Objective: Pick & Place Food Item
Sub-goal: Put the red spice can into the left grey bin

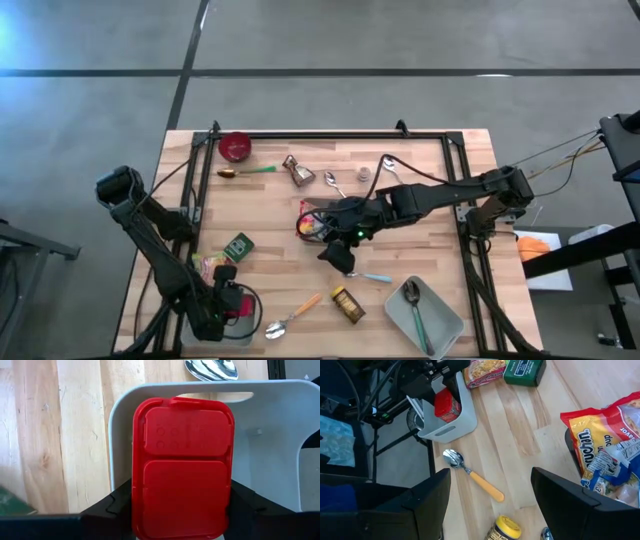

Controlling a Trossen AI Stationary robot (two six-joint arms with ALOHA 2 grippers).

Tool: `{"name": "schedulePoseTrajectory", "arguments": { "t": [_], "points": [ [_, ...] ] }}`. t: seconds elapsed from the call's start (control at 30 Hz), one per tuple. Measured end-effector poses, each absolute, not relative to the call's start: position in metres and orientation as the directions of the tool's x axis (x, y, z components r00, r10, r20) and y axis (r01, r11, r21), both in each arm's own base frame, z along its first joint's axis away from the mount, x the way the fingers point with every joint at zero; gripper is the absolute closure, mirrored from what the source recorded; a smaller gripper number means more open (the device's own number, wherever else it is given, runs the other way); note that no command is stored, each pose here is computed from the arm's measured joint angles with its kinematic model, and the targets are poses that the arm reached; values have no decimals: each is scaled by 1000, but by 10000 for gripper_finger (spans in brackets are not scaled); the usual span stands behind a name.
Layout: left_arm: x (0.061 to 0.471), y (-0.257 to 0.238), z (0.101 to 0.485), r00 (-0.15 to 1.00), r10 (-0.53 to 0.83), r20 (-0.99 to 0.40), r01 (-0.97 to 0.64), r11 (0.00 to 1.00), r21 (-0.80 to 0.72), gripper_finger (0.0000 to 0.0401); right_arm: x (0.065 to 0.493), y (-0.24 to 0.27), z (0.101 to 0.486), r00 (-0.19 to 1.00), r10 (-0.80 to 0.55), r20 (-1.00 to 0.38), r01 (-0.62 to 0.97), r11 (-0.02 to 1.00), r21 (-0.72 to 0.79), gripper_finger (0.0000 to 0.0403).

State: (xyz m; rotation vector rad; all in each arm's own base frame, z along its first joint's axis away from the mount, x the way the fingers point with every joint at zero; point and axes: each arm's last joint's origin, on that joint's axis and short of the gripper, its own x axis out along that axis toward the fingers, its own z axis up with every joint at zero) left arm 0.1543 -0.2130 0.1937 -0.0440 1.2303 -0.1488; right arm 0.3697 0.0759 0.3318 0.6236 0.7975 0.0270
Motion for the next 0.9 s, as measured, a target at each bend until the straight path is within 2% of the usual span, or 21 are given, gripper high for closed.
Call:
{"name": "schedulePoseTrajectory", "arguments": {
  "t": [0.4, 0.67, 0.9],
  "points": [
    [156, -211, 190, 332, -136, -934, 73, 990, -118, 200, 369, 79, 332, 706, 257, -660, 200, 822, 534, 130],
    [154, -206, 181, 315, -124, -941, -25, 990, -138, 118, 368, 83, 332, 702, 266, -660, 189, 824, 534, 130],
    [157, -204, 181, 315, -120, -942, -49, 989, -143, 90, 368, 82, 332, 702, 266, -660, 189, 825, 532, 130]
  ]
}}
